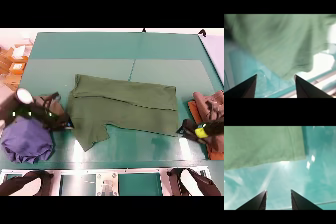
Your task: Fold the shirts.
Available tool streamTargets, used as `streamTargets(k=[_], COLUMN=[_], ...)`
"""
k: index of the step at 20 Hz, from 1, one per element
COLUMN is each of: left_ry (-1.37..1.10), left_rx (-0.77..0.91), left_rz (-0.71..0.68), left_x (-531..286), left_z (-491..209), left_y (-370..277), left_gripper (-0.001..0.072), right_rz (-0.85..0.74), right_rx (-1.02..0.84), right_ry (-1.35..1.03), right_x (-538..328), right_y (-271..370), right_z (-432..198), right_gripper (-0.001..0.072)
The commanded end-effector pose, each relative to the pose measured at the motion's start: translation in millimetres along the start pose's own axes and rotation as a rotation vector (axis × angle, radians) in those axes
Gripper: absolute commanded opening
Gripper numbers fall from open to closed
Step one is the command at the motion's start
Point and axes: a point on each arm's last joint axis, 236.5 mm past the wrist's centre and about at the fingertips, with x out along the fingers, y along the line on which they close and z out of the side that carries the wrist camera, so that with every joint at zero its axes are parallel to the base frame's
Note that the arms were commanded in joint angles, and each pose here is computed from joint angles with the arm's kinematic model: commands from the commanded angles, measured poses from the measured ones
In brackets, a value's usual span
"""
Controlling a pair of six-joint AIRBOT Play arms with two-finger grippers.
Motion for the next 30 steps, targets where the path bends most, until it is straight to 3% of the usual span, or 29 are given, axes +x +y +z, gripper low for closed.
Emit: streamTargets(k=[1, 5, 8, 9, 10, 11, 12, 17, 21, 30], left_ry=[-0.103, -0.278, -0.361, -0.333, -0.299, -0.281, -0.274, -0.084, 0.088, 0.076], left_rx=[-0.143, -0.213, -0.253, -0.269, -0.263, -0.235, -0.204, -0.101, -0.094, -0.097], left_rz=[0.000, -0.117, -0.217, -0.252, -0.303, -0.351, -0.375, -0.428, -0.311, -0.283], left_x=[35.4, 48.5, 46.8, 53.8, 60.3, 62.2, 60.9, 57.7, 67.8, 69.9], left_z=[-20.8, 9.5, 34.7, 33.9, 31.6, 30.2, 29.1, -12.5, -53.8, -51.1], left_y=[23.9, 14.5, 0.2, -4.2, -13.2, -23.1, -29.6, -51.7, -27.7, -21.4], left_gripper=[0.0545, 0.0543, 0.0542, 0.0448, 0.0284, 0.0089, 0.0034, 0.0033, 0.0033, 0.0033], right_rz=[0.146, 0.219, 0.219, 0.219, 0.219, 0.219, 0.220, 0.224, 0.203, 0.206], right_rx=[0.122, 0.180, 0.186, 0.187, 0.189, 0.193, 0.213, 0.260, 0.271, 0.456], right_ry=[-0.070, -0.092, -0.108, -0.118, -0.128, -0.131, -0.131, -0.272, -0.243, -0.185], right_x=[38.7, 60.1, 61.2, 61.0, 60.7, 60.6, 60.5, 53.9, 61.8, 89.0], right_y=[13.6, 21.0, 20.1, 19.9, 19.4, 19.3, 19.2, 14.4, 9.2, -12.1], right_z=[-21.6, -21.7, -18.1, -15.9, -13.4, -12.7, -12.1, 21.3, 19.7, 33.3], right_gripper=[0.0364, 0.0366, 0.0455, 0.0457, 0.0518, 0.0534, 0.0535, 0.0534, 0.0534, 0.0534])
